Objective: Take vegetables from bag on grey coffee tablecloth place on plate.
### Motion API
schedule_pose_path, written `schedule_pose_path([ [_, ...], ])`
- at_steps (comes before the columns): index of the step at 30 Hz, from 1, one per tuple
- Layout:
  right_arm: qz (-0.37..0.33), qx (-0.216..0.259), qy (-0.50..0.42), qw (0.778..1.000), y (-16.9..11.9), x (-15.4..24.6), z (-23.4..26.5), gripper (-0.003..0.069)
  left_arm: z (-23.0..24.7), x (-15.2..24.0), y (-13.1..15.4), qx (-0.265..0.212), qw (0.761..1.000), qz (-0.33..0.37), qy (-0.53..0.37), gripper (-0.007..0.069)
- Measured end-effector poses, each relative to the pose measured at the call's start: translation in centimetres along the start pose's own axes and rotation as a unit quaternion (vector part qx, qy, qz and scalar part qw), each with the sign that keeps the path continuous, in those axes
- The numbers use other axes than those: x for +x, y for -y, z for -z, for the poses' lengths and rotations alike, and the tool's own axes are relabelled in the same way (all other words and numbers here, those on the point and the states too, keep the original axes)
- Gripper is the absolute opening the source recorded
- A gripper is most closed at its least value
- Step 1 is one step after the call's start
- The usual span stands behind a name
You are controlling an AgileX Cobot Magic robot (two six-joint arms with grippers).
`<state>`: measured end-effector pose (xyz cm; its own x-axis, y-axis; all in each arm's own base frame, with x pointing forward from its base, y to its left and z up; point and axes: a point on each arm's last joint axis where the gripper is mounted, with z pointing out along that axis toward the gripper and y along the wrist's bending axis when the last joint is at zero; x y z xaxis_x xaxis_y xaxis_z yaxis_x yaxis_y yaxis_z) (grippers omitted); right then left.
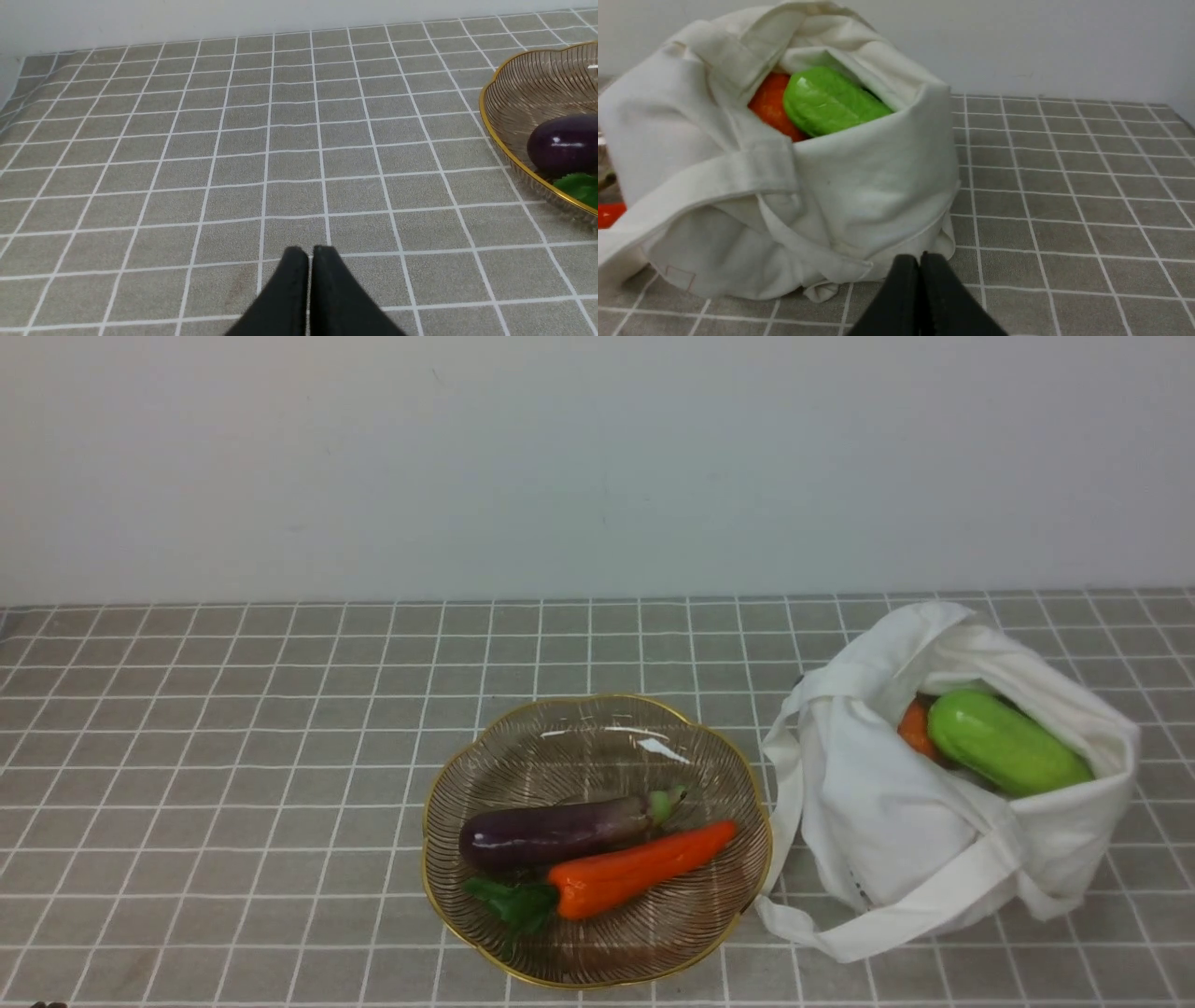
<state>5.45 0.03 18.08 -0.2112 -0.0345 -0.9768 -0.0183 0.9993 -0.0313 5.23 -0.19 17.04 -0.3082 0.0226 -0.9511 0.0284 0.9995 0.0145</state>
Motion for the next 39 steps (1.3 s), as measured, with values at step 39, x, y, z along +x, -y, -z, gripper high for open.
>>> schedule_pose_path([
  [39,-0.003,0.007,0.001,1.000,0.07,-0.01,0.01,-0.0015,0.00,0.00,0.00,0.000,1.000,0.000,0.000,-0.0005],
])
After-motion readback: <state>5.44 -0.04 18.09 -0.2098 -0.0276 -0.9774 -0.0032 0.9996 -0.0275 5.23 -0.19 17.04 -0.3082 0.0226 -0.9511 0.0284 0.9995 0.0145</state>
